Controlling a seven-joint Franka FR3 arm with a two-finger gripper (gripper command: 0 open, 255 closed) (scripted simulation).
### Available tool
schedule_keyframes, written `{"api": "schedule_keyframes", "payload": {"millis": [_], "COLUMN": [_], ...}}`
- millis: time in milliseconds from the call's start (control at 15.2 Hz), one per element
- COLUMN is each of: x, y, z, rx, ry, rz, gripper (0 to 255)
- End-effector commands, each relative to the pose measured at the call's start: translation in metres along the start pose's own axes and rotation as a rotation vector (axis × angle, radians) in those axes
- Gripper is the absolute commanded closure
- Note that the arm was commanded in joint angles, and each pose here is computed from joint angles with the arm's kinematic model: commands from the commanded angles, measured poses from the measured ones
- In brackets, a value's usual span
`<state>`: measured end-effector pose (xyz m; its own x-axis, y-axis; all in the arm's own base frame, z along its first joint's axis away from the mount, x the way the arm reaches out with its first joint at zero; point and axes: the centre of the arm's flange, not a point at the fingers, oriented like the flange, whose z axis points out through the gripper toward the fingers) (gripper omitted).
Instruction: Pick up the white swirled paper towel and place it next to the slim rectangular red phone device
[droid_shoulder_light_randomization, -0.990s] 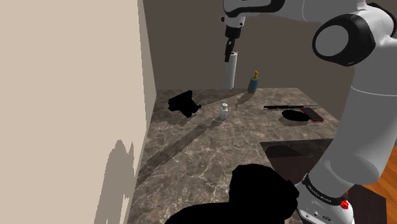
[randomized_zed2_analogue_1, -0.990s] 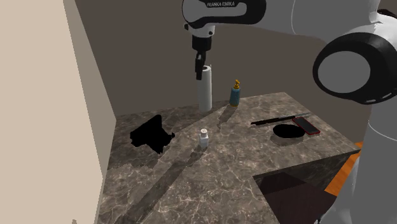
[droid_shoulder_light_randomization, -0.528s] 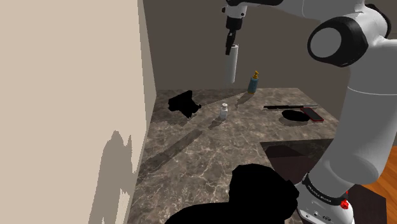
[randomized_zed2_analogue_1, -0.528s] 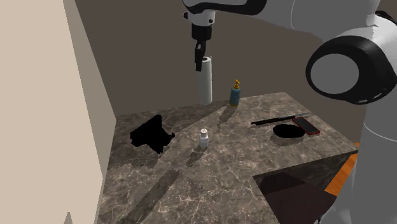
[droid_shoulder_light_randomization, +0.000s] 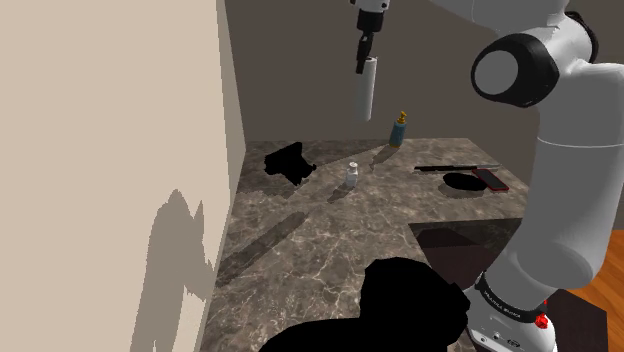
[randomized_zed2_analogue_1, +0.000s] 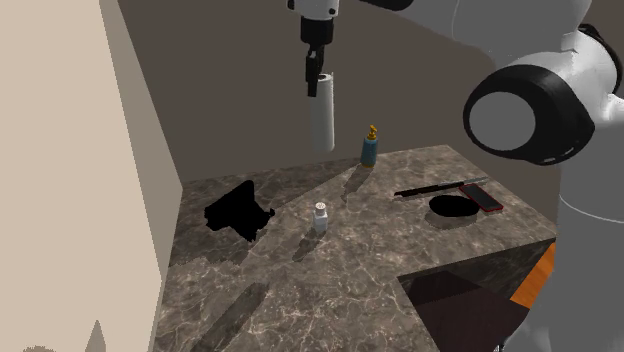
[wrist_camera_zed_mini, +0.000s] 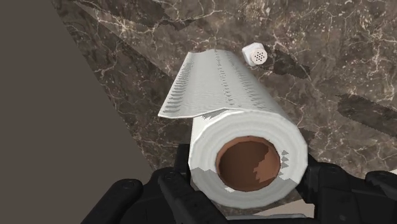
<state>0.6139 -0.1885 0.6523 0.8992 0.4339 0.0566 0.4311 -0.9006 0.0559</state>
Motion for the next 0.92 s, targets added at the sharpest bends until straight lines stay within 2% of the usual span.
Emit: {"api": "schedule_keyframes", "payload": {"millis": [0,330,858], "x": [0.000,0.002,-0.104], "y": [0.001,0.002,0.005], "z": [-0.011,-0.036,-0.042], "rx": [0.000,0.000,0.000], "ry": [0.000,-0.001,-0.001], "rz": [0.000,0.000,0.000], "gripper": [255,255,255]}}
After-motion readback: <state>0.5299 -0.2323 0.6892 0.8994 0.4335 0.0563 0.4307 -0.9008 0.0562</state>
